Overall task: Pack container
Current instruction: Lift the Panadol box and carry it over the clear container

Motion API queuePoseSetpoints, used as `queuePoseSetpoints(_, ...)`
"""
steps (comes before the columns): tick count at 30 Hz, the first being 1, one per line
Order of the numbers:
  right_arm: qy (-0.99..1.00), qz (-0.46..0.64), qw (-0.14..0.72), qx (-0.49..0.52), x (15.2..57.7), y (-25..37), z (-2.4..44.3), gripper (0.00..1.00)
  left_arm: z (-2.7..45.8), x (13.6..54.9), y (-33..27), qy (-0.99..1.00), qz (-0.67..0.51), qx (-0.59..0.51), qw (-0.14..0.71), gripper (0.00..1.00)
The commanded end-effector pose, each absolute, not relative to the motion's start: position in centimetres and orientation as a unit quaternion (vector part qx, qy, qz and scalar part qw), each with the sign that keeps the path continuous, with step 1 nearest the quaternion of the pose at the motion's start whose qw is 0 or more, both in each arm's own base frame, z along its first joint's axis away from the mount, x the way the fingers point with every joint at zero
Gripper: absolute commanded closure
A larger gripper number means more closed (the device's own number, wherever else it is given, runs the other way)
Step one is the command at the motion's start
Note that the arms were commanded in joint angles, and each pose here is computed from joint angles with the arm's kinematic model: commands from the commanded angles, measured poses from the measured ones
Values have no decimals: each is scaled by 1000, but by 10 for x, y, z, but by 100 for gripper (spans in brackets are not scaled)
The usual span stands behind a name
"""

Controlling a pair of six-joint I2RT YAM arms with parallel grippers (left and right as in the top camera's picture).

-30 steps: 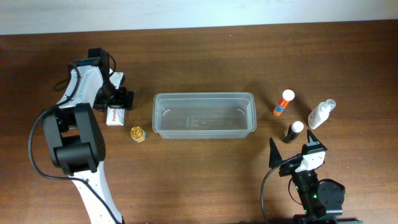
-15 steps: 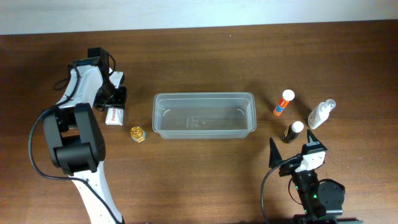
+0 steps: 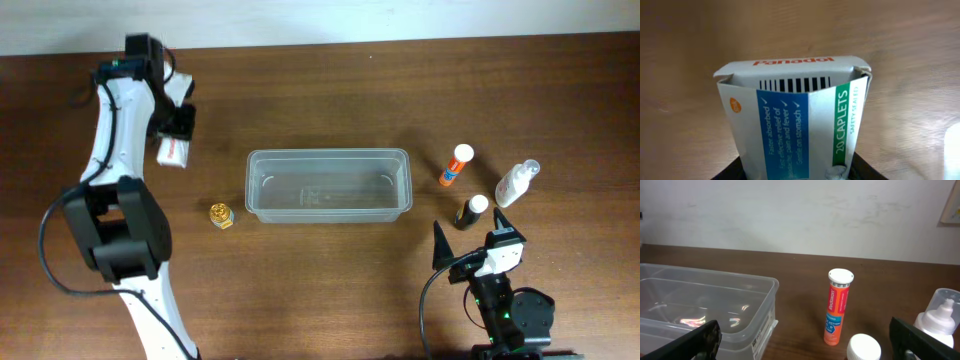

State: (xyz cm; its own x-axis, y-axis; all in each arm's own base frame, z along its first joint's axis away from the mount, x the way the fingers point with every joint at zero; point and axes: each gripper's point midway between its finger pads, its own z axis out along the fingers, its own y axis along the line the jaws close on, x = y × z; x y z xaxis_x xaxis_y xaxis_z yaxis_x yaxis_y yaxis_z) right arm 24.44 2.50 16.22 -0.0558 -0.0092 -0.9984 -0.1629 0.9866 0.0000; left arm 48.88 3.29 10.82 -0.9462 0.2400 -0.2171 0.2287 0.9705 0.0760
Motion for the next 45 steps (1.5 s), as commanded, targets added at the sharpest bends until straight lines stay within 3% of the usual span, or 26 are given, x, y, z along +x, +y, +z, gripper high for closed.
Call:
queuePoseSetpoints(1, 726, 52, 683, -53, 245, 22, 160, 2, 192, 492, -1, 956, 28, 209, 204, 56)
queuePoseSetpoints(7, 726, 52, 683, -53, 245, 22, 160, 1, 228, 454, -69, 909, -26, 355, 215, 57)
queuePoseSetpoints(14, 726, 51, 683, -53, 245, 22, 160, 2, 225, 399, -144, 845, -97, 499, 165, 58)
queuePoseSetpoints(20, 726, 52, 683, -53, 245, 22, 160, 2, 221, 376, -175, 813, -106, 555, 142, 58)
queuePoseSetpoints(31, 726, 51, 683, -53, 245, 22, 160, 2, 202, 361, -198, 767, -110, 620, 124, 58)
queuePoseSetpoints(45, 726, 51, 683, -53, 245, 22, 160, 2, 136, 366, -200, 735, -109, 660, 112, 57)
